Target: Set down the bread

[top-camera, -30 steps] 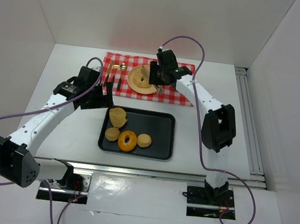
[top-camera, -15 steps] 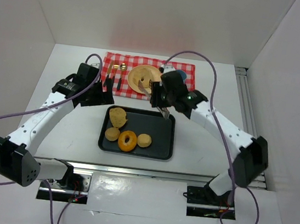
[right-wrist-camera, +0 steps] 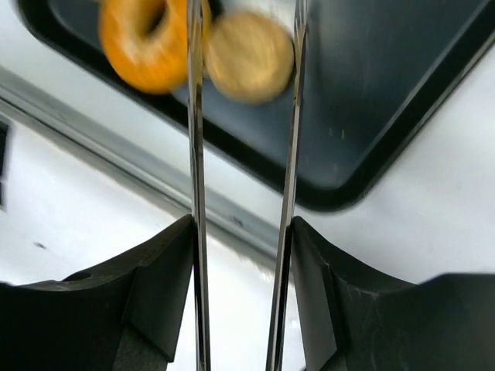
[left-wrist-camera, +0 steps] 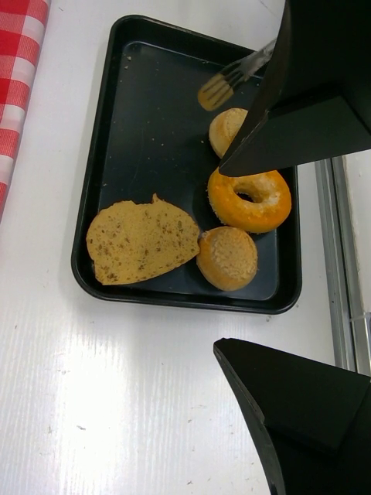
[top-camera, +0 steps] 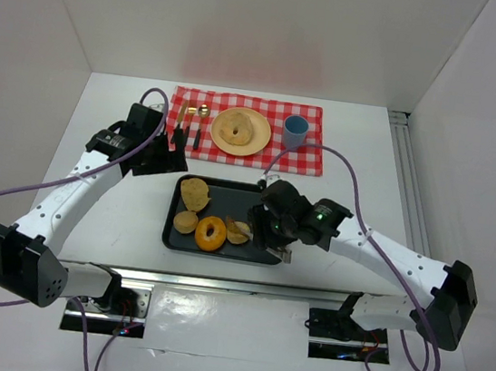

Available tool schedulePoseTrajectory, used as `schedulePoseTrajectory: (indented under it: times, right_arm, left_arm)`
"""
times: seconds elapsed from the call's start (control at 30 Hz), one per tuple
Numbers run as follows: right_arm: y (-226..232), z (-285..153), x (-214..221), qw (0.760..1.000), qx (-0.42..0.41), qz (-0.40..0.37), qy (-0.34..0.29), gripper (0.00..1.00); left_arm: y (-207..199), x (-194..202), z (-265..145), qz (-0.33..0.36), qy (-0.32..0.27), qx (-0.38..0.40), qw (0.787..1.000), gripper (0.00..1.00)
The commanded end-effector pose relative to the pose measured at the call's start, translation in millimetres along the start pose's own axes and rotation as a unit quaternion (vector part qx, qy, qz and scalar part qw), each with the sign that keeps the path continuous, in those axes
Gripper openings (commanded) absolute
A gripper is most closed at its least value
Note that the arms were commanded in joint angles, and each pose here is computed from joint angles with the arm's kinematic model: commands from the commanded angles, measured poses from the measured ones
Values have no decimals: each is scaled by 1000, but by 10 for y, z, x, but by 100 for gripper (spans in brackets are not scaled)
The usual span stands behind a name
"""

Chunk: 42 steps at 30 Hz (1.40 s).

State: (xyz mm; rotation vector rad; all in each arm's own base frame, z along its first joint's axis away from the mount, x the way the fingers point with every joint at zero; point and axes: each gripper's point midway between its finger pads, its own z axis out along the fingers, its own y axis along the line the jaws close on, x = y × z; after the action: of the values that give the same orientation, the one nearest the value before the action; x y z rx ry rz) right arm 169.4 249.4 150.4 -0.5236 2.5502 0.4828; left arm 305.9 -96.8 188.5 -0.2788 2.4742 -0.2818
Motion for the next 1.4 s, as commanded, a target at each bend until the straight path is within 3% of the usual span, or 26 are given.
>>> schedulePoseTrajectory:
  times: [0.0,0.67,0.83,0.93,1.03,1.17,1.37]
  right_arm:
    - [-42,-41,245,999,7,15,32,60]
    - [-7,-76,460,997,-8,-8,75,67]
    - [-67,-38,346,999,12,-9,46,53]
    - [-94,-77,206,999,30,-9,26,43]
    - [-145,-233,27,999,54,-2,-5,40]
    - [-170,-491,-500,995,60,17,-73,40]
    - [-356,-336,-1280,985,90,25,-145,41]
  left_arm:
    - [-35,-102,-65,-7,-15,8,1000,99]
    - [-29,-55,-35,-7,-13,12,1000,99]
    - [-46,-46,-37,-6,-10,16,1000,99]
    - [-46,-46,-37,-6,-10,16,1000,99]
    - [-51,-57,-64,-7,-14,18,1000,99]
    - [-103,-54,-62,-2,-8,31,999,99]
    - [-109,-145,-103,-2,-23,28,999,99]
